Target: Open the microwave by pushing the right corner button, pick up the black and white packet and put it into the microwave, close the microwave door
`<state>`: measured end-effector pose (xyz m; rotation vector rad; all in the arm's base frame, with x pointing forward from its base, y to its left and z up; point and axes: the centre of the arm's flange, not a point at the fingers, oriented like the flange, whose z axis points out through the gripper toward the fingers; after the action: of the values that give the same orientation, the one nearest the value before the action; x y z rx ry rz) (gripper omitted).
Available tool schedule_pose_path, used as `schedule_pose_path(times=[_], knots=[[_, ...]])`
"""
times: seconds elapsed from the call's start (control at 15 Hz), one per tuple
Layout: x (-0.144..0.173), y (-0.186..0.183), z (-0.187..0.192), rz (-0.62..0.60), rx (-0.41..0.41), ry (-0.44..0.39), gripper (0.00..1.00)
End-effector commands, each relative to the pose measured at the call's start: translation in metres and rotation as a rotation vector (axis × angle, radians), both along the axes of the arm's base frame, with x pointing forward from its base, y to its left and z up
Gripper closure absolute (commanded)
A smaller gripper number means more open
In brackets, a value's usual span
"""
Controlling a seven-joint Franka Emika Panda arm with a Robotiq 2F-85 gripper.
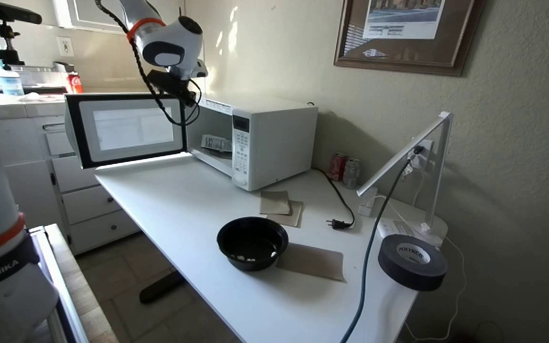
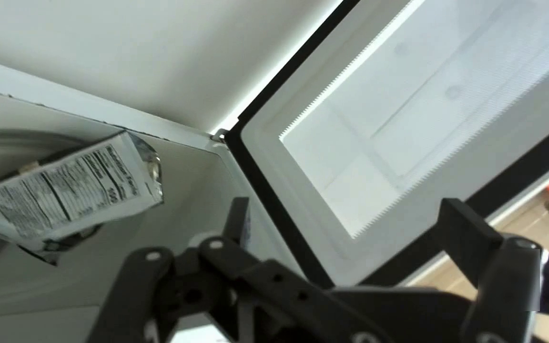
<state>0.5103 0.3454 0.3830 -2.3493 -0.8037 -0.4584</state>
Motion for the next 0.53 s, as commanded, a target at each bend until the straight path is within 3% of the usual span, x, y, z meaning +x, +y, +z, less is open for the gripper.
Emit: schedule_pose_path(times=[0.0,0.4,0.47], knots=[[-0.008,0.027,0.038,0.191,-0.035,-0.049,0.00],[-0.038,0.084,0.059,0.499,-0.070,-0.145,0.00],[-0.039,0.072,0.059,0.413,-0.050,-0.115,0.00]])
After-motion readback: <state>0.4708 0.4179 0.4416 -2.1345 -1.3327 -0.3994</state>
